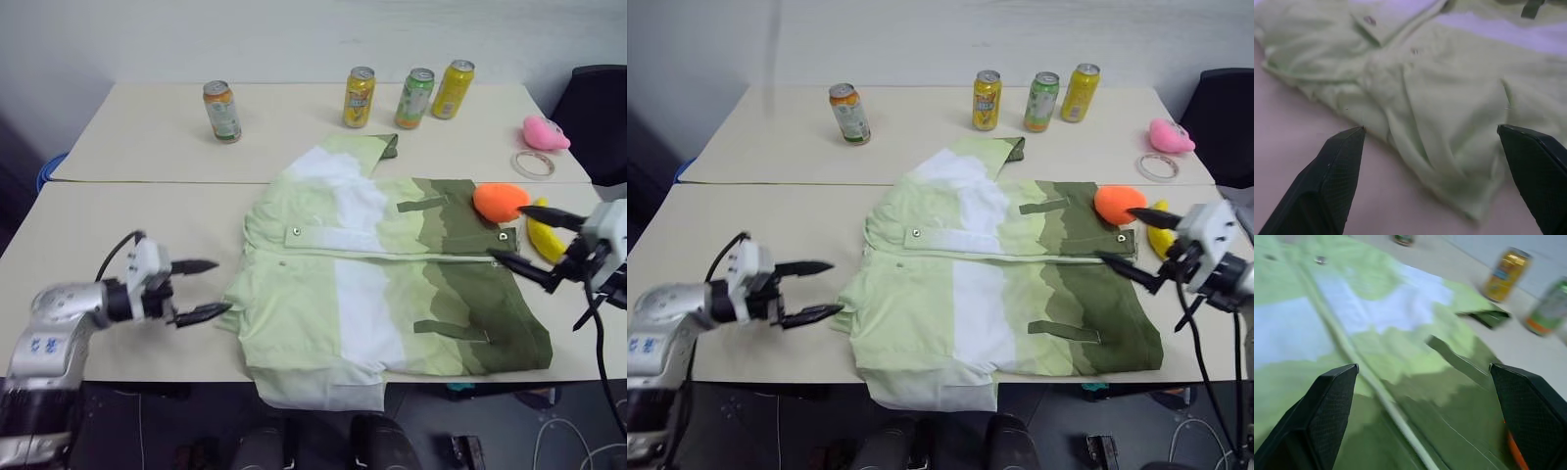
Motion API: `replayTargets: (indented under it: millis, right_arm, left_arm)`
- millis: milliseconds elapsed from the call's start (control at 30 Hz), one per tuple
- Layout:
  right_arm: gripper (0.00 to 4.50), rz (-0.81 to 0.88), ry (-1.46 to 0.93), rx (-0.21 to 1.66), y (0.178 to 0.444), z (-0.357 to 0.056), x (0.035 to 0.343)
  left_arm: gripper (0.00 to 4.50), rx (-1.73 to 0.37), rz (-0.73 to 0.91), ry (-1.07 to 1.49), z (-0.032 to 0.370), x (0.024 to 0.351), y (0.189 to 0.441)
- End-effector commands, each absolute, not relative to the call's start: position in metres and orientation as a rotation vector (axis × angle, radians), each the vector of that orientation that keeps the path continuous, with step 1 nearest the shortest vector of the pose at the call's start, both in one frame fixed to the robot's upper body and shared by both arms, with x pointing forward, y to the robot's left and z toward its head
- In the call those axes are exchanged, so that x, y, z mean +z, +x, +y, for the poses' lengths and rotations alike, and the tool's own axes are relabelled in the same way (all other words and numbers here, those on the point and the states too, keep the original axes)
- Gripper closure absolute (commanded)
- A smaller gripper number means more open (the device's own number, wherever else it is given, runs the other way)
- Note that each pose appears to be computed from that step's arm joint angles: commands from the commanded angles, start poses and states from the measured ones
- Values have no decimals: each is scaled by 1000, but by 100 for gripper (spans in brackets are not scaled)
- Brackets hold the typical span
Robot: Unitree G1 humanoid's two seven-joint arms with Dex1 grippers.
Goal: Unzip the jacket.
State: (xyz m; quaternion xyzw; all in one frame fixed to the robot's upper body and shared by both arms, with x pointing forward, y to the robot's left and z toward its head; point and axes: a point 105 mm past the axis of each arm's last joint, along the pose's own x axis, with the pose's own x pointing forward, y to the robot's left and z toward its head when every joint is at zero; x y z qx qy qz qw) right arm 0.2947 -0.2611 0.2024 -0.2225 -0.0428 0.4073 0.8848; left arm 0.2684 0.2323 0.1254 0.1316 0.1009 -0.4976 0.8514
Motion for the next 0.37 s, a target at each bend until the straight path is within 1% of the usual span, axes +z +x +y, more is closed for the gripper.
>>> replayTargets:
  millis: [33, 100, 167, 267, 333, 367]
  right_arm:
    - [2, -43, -465, 1042, 276, -233, 188]
    - [2, -1, -455, 1121, 264, -223, 169]
    - [2, 18, -524, 1176, 251, -222, 148]
    - [2, -18, -539, 1154, 246, -229, 135]
    - [2, -7, -542, 1157, 243, -234, 127]
    - [2, 17, -525, 1135, 244, -240, 124]
  left_arm:
    - [0, -1011, 176, 354, 240, 133, 258]
    - [0, -982, 187, 365, 245, 127, 250]
    - [0, -961, 197, 359, 248, 122, 243]
    - [0, -974, 189, 361, 244, 120, 235]
    - [0, -985, 185, 373, 241, 120, 232]
    - [0, -968, 161, 368, 239, 124, 235]
